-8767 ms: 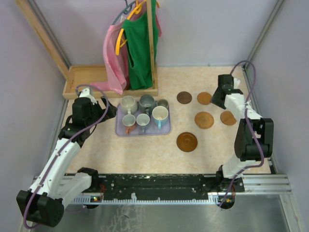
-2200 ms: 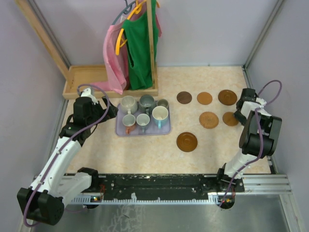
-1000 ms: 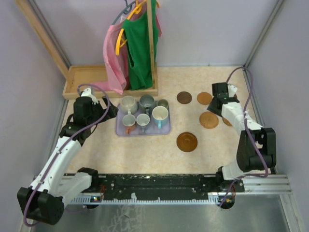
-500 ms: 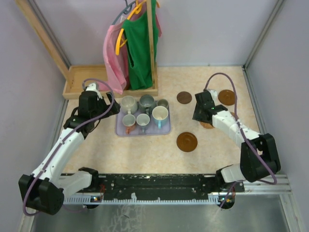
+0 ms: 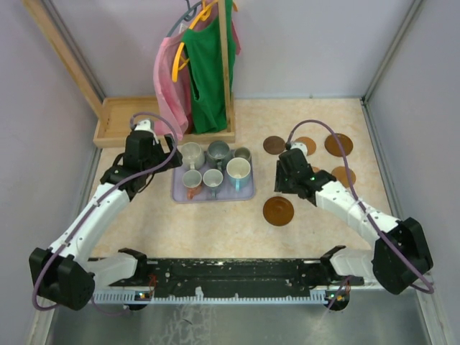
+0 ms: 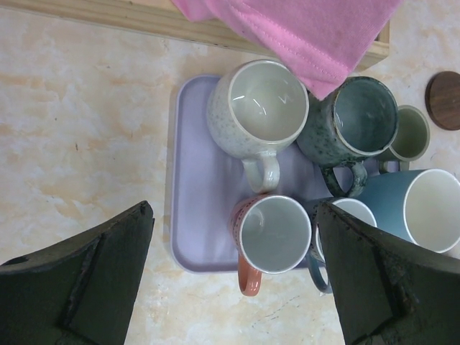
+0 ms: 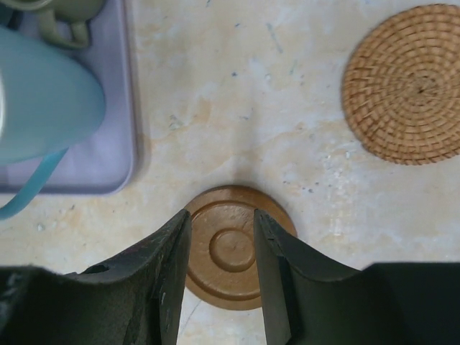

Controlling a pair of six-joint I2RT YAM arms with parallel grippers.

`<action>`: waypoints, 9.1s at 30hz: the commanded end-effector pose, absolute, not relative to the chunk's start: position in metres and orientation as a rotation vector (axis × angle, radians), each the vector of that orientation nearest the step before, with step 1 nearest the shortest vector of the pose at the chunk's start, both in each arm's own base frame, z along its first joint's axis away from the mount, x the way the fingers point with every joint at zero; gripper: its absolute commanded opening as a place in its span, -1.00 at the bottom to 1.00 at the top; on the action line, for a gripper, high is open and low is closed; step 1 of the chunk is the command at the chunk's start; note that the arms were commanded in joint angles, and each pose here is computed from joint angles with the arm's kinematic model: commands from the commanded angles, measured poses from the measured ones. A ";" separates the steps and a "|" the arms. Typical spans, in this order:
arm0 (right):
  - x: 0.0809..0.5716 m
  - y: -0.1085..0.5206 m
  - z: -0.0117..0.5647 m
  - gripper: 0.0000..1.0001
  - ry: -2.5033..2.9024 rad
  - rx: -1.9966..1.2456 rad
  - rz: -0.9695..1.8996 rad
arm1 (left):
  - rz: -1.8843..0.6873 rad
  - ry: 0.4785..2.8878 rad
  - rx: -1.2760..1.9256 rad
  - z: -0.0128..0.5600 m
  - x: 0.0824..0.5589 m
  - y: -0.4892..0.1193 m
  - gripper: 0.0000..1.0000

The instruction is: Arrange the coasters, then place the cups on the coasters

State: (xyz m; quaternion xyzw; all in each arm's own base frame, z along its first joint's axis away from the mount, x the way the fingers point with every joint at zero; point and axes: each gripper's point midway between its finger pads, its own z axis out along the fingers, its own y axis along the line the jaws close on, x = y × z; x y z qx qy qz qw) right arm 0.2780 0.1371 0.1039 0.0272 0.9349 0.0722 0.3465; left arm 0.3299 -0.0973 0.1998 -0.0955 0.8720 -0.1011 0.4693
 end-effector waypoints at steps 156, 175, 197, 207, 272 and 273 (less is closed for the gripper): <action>0.354 0.144 0.165 0.15 2.242 0.089 0.174 | -0.341 2.086 -0.161 0.219 0.328 -0.122 1.00; 0.320 0.127 0.213 0.76 2.143 0.122 0.232 | -0.324 2.115 -0.001 0.221 0.308 -0.185 1.00; 0.276 0.065 0.235 0.82 2.049 0.356 0.156 | -0.394 2.246 0.122 0.161 0.256 -0.314 1.00; 0.269 0.051 0.230 0.84 2.061 0.369 0.075 | -0.366 2.241 0.096 0.144 0.267 -0.329 0.91; 0.250 0.042 0.219 0.89 2.083 0.403 0.062 | -0.201 2.222 0.108 0.096 0.298 -0.346 -0.77; 0.250 0.042 0.218 0.89 2.084 0.403 0.063 | -0.199 2.223 0.109 0.096 0.298 -0.346 -0.82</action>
